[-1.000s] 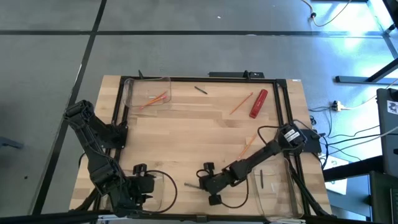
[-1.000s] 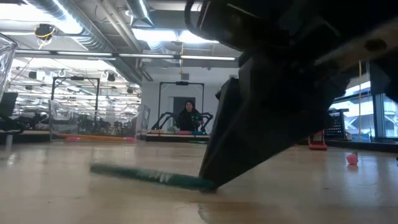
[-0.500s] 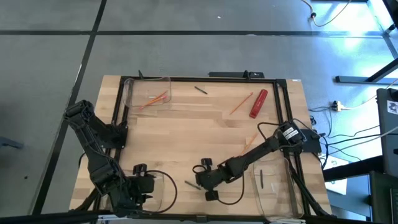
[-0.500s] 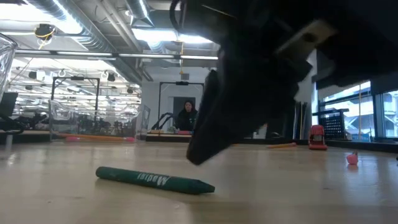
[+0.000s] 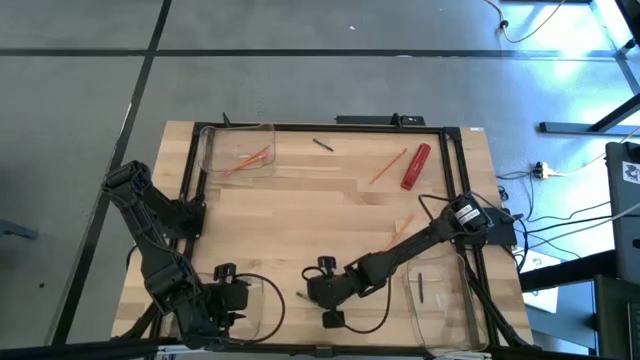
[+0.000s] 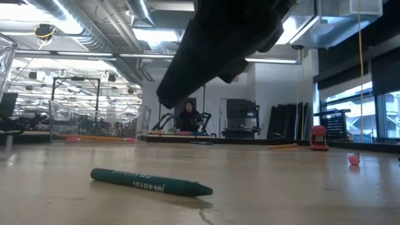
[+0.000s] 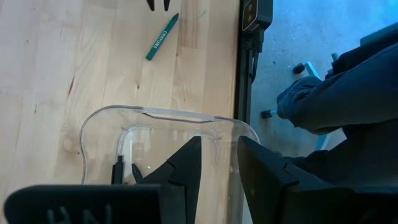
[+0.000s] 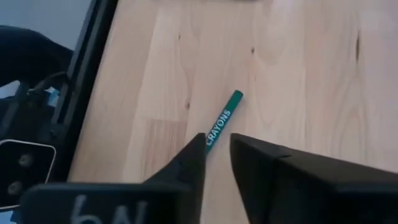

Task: Sort crayons/erasers/pens/pencils in bins
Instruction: Put the green crayon into the bottom right transparent bin

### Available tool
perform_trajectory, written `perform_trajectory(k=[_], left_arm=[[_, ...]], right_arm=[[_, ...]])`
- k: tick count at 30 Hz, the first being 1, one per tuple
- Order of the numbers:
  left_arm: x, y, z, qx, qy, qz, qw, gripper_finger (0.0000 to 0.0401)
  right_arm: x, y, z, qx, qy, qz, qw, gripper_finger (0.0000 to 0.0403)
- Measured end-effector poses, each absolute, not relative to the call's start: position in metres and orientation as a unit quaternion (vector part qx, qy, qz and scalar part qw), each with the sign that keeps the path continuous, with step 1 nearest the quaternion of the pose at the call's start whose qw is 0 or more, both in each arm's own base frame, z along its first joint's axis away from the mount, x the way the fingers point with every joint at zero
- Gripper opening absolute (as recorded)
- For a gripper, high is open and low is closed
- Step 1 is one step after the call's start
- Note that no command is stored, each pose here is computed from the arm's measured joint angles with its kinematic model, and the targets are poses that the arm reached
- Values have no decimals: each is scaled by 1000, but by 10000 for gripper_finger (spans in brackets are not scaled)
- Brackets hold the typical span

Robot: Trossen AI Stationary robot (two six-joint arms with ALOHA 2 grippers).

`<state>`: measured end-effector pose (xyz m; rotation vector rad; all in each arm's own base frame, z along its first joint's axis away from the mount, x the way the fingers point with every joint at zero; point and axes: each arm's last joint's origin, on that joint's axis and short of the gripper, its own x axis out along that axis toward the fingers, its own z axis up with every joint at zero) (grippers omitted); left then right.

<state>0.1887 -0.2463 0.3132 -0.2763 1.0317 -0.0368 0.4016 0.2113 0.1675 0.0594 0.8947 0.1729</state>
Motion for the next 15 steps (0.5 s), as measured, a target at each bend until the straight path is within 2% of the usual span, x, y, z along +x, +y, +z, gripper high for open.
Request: perform_trajectory(k=[7,15], left_arm=[[189,-246,313,-131,492,-17,861,96],[189,-246,313,-132,492,-17,861,96]], right_arm=[[402,217,150,8,445,90,891,145],[405,217,128,3,458,64,887,157]])
